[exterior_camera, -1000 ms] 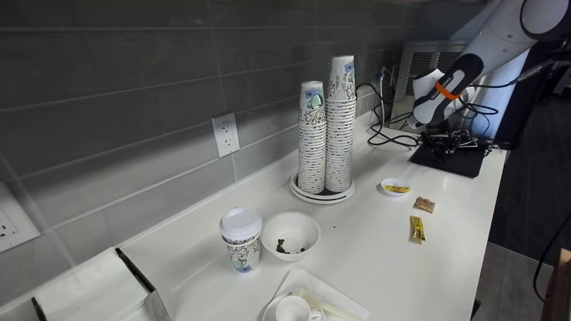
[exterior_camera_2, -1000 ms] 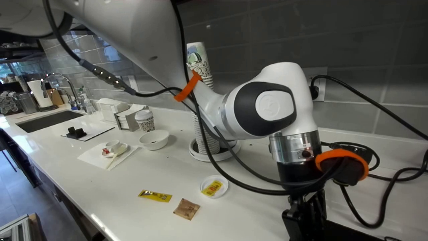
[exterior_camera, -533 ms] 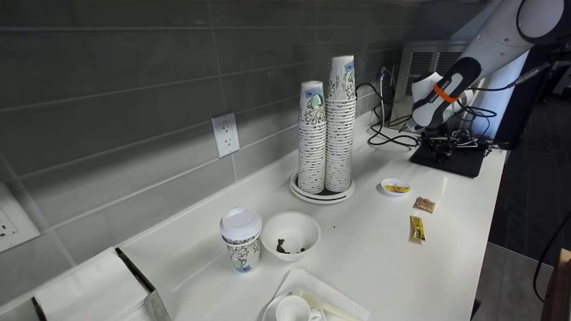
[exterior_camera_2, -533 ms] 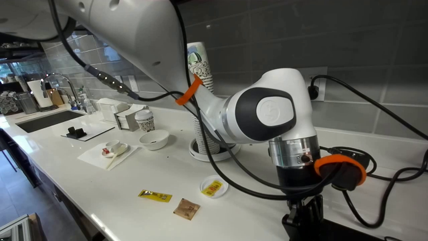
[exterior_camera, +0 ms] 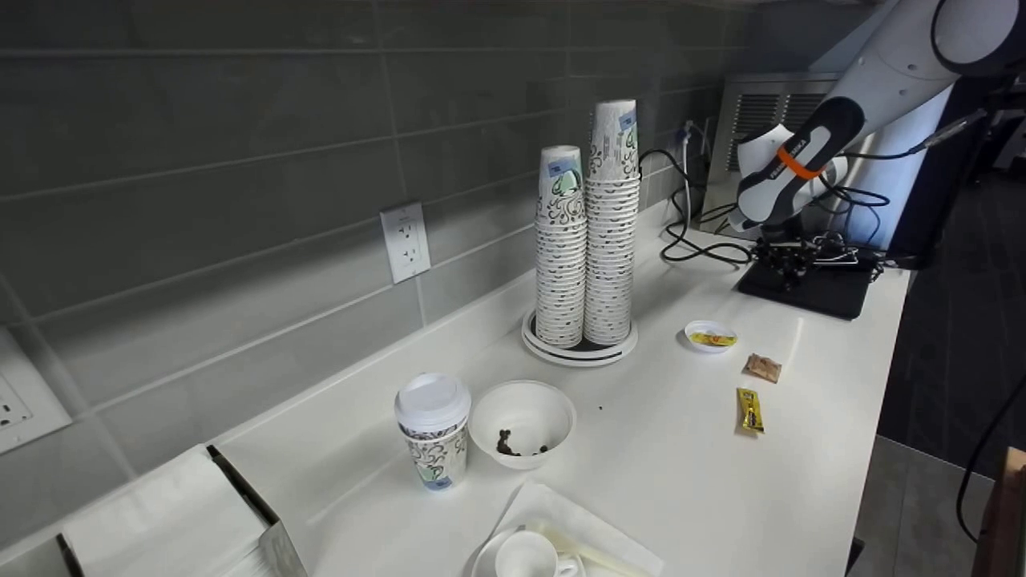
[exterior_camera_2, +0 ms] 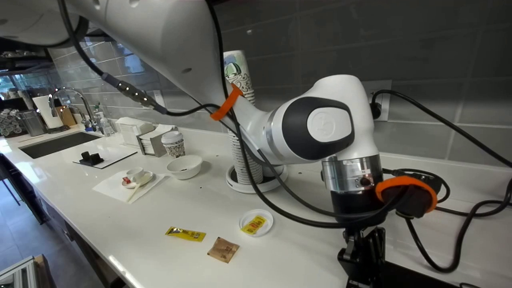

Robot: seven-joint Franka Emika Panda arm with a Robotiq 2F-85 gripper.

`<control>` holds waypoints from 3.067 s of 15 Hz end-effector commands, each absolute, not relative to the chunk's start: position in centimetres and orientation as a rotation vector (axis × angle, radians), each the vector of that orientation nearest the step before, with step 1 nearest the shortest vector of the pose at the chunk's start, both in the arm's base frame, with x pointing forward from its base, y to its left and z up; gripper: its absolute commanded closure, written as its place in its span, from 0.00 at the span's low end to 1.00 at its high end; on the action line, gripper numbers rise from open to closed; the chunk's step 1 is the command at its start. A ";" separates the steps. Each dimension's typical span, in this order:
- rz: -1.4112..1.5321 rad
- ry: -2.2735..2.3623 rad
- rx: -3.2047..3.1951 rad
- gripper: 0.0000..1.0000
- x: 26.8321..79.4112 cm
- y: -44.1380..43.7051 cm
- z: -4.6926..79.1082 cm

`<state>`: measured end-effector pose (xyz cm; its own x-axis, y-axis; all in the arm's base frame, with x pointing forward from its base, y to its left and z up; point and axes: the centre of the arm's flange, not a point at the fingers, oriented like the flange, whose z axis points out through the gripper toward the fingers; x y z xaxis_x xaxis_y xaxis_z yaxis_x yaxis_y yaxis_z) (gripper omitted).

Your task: Move the black cable to the left

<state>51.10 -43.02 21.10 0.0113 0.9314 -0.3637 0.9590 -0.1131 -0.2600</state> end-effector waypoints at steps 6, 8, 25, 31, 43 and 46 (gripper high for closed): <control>-0.362 2.119 2.288 0.96 53.0 -38.5 28.0; -0.264 2.116 2.293 0.96 53.6 -37.3 28.9; 0.005 2.144 2.366 0.83 54.6 -30.8 31.7; 0.044 2.180 2.389 0.96 54.2 -30.0 32.2; 0.274 2.126 2.456 0.96 57.4 -24.5 31.3; 0.249 1.896 2.476 0.96 58.6 -25.1 30.2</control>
<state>57.50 -25.07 31.40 0.1508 0.9714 0.1832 0.9864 -0.1601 0.0369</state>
